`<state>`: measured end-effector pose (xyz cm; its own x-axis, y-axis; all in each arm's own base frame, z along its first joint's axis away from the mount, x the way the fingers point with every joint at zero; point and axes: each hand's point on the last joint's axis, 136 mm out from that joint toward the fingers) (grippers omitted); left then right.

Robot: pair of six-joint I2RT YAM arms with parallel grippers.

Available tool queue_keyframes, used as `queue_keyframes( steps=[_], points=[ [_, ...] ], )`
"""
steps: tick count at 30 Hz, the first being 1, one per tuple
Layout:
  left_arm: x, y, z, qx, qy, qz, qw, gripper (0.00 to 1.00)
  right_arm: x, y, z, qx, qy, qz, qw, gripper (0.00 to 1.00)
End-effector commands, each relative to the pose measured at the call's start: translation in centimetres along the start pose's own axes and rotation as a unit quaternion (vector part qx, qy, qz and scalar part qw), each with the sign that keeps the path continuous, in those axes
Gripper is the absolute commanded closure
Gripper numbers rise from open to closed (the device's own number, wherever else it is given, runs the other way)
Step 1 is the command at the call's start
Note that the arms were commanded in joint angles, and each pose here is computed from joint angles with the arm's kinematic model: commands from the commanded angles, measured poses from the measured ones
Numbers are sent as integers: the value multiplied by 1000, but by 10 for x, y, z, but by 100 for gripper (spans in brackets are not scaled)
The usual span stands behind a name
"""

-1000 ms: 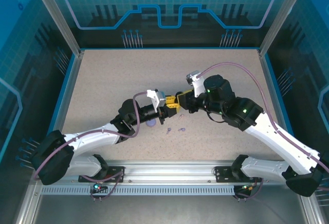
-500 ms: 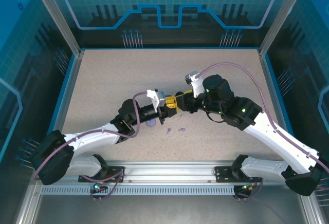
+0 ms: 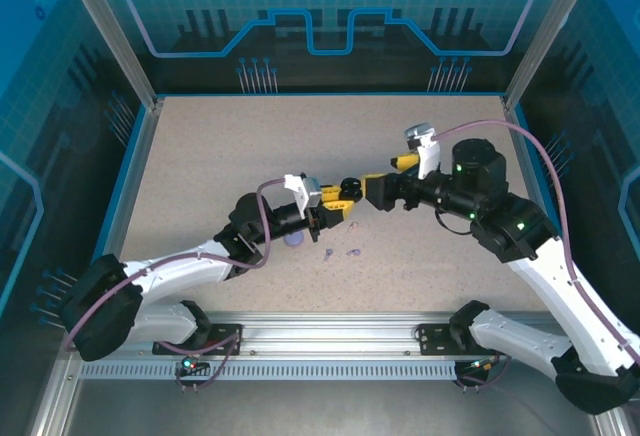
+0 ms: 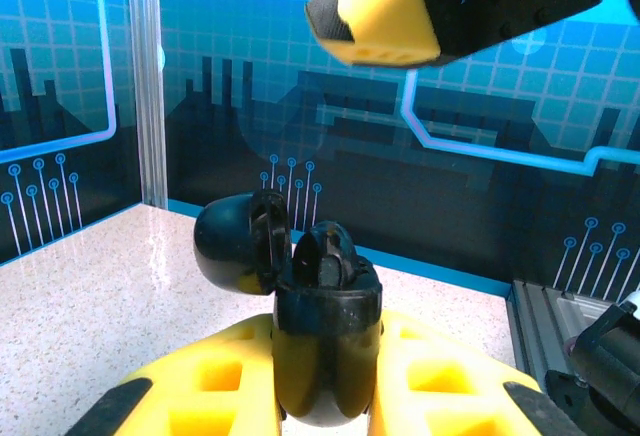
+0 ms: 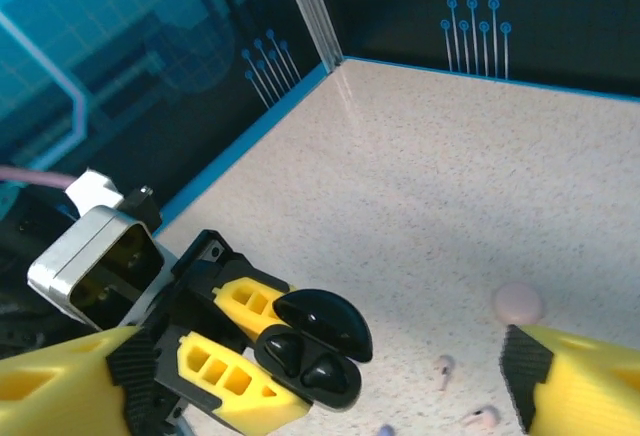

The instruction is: Insert the wireless bluetooth earbuds into the charging case

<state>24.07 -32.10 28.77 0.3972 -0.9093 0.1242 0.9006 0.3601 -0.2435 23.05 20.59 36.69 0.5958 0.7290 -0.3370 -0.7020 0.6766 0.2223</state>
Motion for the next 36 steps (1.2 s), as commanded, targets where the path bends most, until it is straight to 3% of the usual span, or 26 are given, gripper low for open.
queue_keyframes(
  steps=[1, 11, 15, 25, 32, 36],
  points=[
    [-3, -19, 33, 17, -46, -29, 998, 97, 12, 19, -15, 20, 19, 100, 995, 0],
    [-4, -19, 33, 17, -46, -29, 998, 97, 46, 48, -27, 42, 57, 207, 976, 1],
    [-4, -18, 31, 16, -42, -26, 999, 97, 42, 57, -20, 36, 49, 228, 972, 14],
    [-4, -14, 26, 18, -37, -18, 999, 98, 28, 53, -17, 10, 51, 196, 979, 37],
    [-3, -14, 25, 18, -34, -16, 999, 97, 19, 45, -27, 3, 56, 173, 983, 36],
    [-4, -15, 26, 17, -35, -19, 999, 97, 17, 27, -32, -17, 73, 118, 990, 30]
  ],
)
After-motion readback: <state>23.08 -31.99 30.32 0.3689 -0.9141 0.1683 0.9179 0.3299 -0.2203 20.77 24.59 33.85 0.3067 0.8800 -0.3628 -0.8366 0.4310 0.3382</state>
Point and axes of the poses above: each hand's point on the last joint's axis, 136 mm out from that joint toward the fingers, its own x axis out along the fingers, its own y axis along the line the jaws close on, z = x × y, and after that the axes turned 9 degrees about -x, right-handed
